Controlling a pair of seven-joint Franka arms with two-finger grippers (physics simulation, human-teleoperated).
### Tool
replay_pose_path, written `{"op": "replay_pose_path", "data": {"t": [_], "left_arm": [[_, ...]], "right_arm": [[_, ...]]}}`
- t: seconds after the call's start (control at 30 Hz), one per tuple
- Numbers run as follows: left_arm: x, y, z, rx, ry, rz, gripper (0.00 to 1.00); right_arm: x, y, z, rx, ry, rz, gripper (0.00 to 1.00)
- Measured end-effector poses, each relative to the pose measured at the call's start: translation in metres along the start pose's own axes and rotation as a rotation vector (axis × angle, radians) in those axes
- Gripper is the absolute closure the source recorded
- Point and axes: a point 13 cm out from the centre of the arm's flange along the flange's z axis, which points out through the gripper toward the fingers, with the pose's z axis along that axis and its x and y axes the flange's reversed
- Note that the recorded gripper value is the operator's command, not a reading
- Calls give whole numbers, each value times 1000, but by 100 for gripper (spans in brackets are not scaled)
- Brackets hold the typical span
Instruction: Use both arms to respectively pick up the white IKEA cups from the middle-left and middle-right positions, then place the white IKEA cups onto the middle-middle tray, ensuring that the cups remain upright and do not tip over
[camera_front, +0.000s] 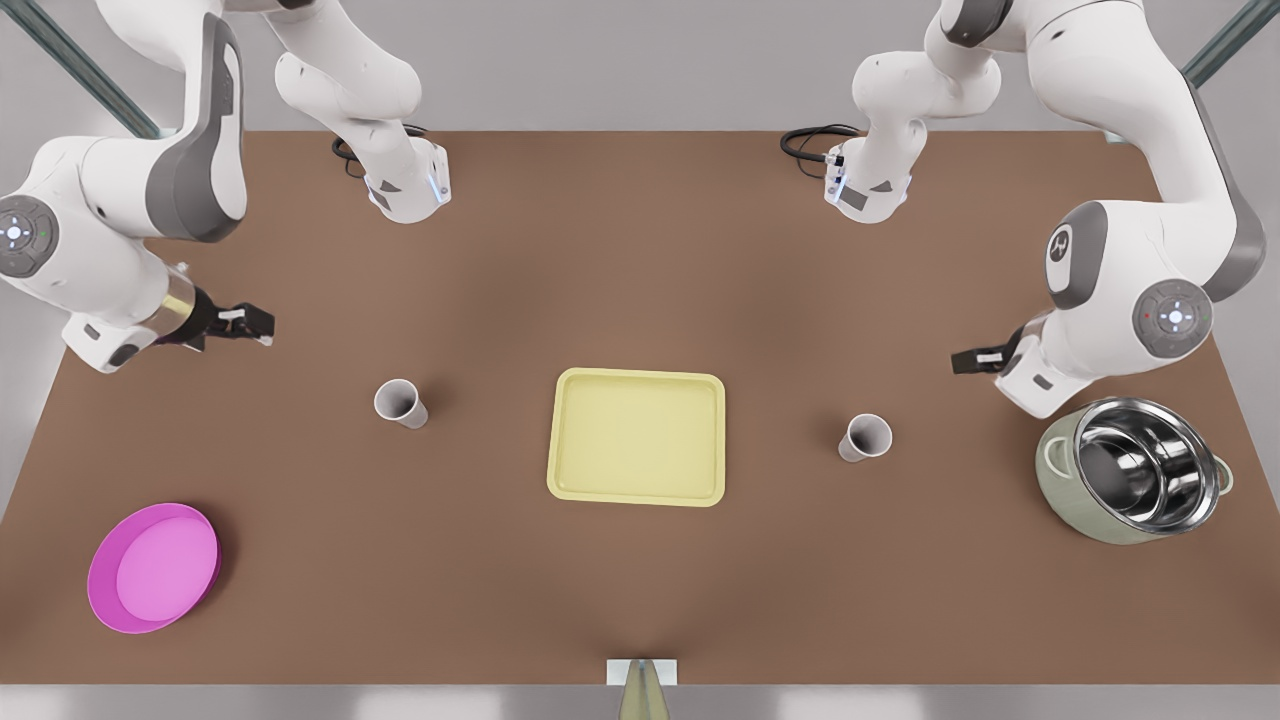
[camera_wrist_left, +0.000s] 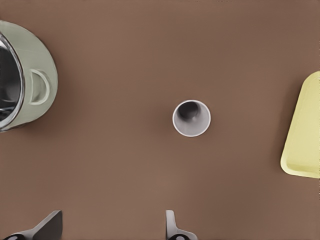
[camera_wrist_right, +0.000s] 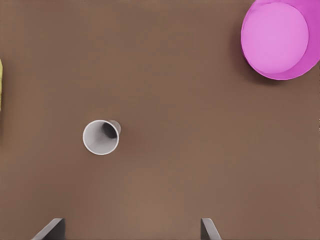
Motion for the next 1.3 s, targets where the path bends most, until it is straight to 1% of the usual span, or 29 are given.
{"op": "replay_pose_path", "data": {"t": [0.1, 0.13, 0.23, 0.3, 0.37, 0.47, 0.6, 0.73, 0.83, 0.93, 0.97, 1.0, 1.03, 1.2, 1.3], "left_arm": [[-7, -2, 0, 5, -23, -14, 0], [-14, -3, 13, 3, -8, -18, 0], [-51, -12, 90, -4, 61, -23, 0], [-53, -20, 150, -8, 92, -17, 0], [-55, -27, 193, -2, 75, -15, 0], [-73, -36, 213, 32, 2, -27, 0], [-91, -47, 228, 78, -67, -50, 0], [-94, -52, 261, 93, -60, -64, 0], [-87, -52, 282, 92, -40, -70, 0], [-85, -52, 287, 94, -41, -74, 55], [-85, -54, 287, 104, -42, -81, 70], [-85, -58, 287, 125, -41, -96, 75], [-85, -62, 286, 147, -39, -111, 78], [-85, -81, 280, 205, -37, -134, 79], [-86, -89, 241, 220, -92, -122, 79]], "right_arm": [[-9, 0, 0, 2, -30, -13, 0], [-12, -1, 2, 2, -34, -16, 0], [-25, -2, 29, -4, -6, -27, 0], [-40, 1, 66, -17, 35, -43, 0], [-49, 6, 104, -29, 72, -56, 0], [-46, 12, 151, -40, 101, -69, 0], [-46, 36, 193, -43, 92, -106, 0], [-35, 46, 234, -61, 86, -106, 0], [-31, 51, 251, -70, 59, -98, 0], [-26, 54, 265, -71, 33, -96, 0], [-25, 55, 270, -71, 25, -95, 0], [-25, 56, 274, -74, 17, -93, 0], [-26, 56, 278, -76, 9, -90, 0], [-29, 62, 304, -88, -1, -84, 0], [-29, 64, 319, -91, -1, -85, 0]]}}
